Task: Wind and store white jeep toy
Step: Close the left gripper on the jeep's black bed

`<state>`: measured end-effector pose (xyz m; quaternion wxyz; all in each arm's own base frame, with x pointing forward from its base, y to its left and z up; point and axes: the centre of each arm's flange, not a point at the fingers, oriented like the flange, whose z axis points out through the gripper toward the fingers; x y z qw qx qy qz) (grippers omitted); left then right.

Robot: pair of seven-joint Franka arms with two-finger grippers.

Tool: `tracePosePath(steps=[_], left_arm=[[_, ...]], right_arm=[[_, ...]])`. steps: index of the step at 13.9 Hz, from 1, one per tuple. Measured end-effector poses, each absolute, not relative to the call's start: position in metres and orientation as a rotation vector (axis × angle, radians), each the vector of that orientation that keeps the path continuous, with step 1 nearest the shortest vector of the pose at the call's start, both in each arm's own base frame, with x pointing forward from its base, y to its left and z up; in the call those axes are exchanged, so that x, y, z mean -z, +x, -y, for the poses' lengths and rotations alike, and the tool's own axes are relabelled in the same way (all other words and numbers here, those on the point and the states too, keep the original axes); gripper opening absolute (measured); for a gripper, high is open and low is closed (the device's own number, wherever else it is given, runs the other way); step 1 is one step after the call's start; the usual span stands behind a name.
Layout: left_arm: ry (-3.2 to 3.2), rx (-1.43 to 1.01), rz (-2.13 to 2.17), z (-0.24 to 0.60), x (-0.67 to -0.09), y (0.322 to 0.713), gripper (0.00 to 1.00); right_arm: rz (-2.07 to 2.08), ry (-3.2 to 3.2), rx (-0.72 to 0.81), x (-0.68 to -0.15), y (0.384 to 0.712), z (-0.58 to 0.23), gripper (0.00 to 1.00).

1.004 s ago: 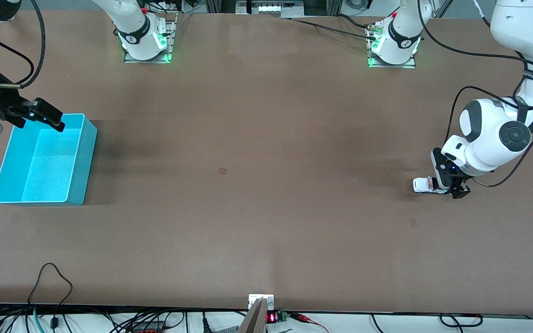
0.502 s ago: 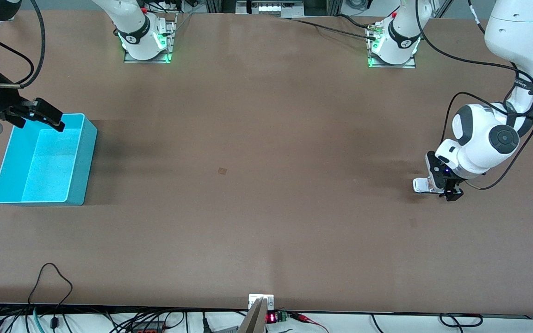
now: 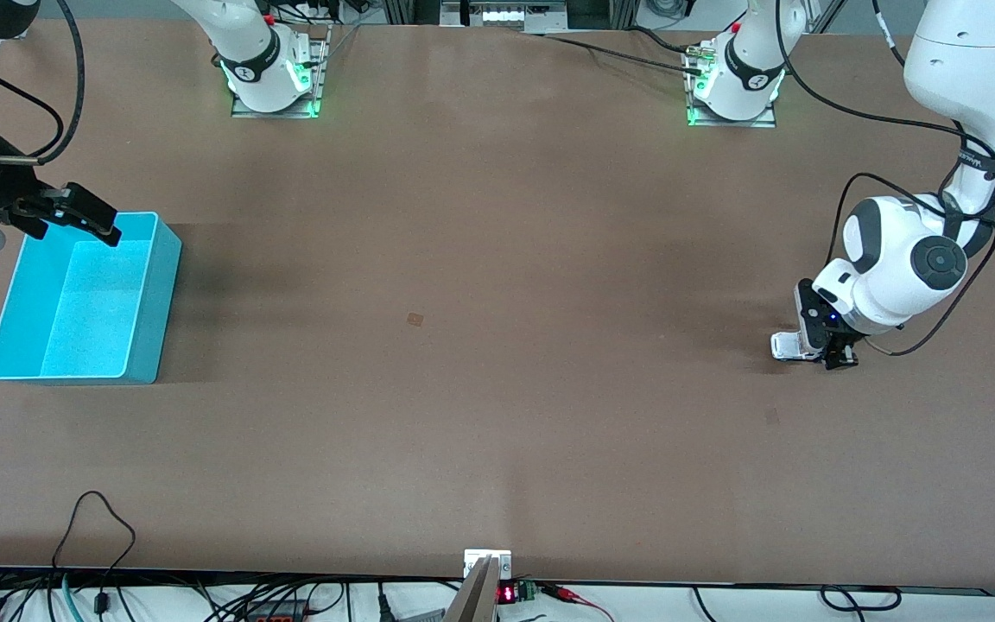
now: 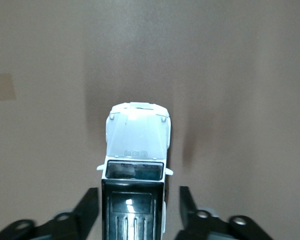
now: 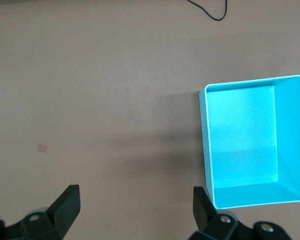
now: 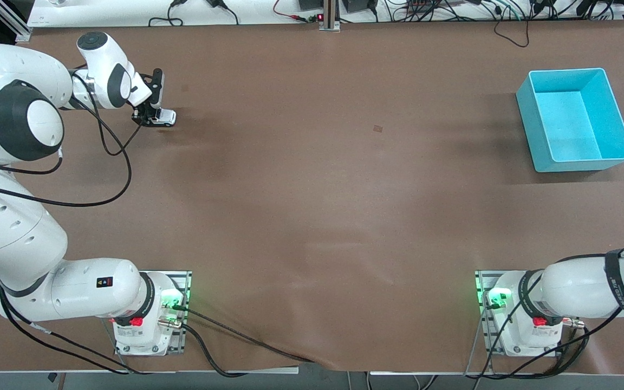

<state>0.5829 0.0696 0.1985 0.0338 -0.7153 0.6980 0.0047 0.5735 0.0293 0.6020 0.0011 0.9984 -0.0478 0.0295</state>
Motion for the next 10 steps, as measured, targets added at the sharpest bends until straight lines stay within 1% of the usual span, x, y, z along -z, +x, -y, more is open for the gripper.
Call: tracePosePath(steps=[1,2,10], left_arm=[[-2.192,-0.008,-2.148,-0.0700,-0.1995,0.5839,0.53],[-2.190,-0.008,-2.149,-0.0701,-0.1998,0.5841,0.49],[-2.193,-0.010,-2.147,-0.0714,-0.1996,0.5839,0.49]], right_arm=[[0.150,3.134,-0.093,-0.6021,0.5735,-0.0293,1.00],[0.149,3.134,-0.092,-0.6021,0.5735,-0.0293,1.00],[0.146,3.134,-0.088,-0.6019,0.5732,-0.0276,1.00]])
